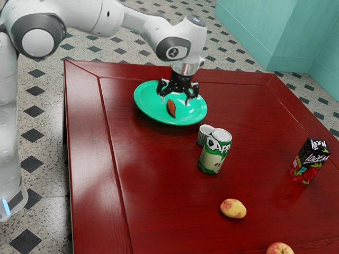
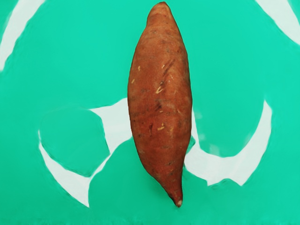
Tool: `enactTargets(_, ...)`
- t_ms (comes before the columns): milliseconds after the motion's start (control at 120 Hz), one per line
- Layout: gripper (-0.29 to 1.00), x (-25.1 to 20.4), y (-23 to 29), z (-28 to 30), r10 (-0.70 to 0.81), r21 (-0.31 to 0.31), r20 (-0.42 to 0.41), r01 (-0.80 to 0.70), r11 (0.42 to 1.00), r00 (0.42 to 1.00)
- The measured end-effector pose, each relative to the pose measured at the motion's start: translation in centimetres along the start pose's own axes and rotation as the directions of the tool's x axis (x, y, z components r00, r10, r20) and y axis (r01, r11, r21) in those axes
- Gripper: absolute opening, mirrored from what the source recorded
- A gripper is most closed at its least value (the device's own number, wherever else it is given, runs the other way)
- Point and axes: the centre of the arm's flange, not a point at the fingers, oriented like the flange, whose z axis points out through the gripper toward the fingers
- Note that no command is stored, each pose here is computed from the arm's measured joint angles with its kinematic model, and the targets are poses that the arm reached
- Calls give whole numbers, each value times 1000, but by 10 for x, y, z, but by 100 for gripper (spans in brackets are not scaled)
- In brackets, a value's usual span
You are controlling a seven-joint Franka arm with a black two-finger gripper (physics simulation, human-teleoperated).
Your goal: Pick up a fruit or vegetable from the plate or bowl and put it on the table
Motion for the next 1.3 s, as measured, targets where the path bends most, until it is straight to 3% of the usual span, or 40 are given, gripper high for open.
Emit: enactTargets(1300,69,46,8,37,-30,21,8,29,999,1000)
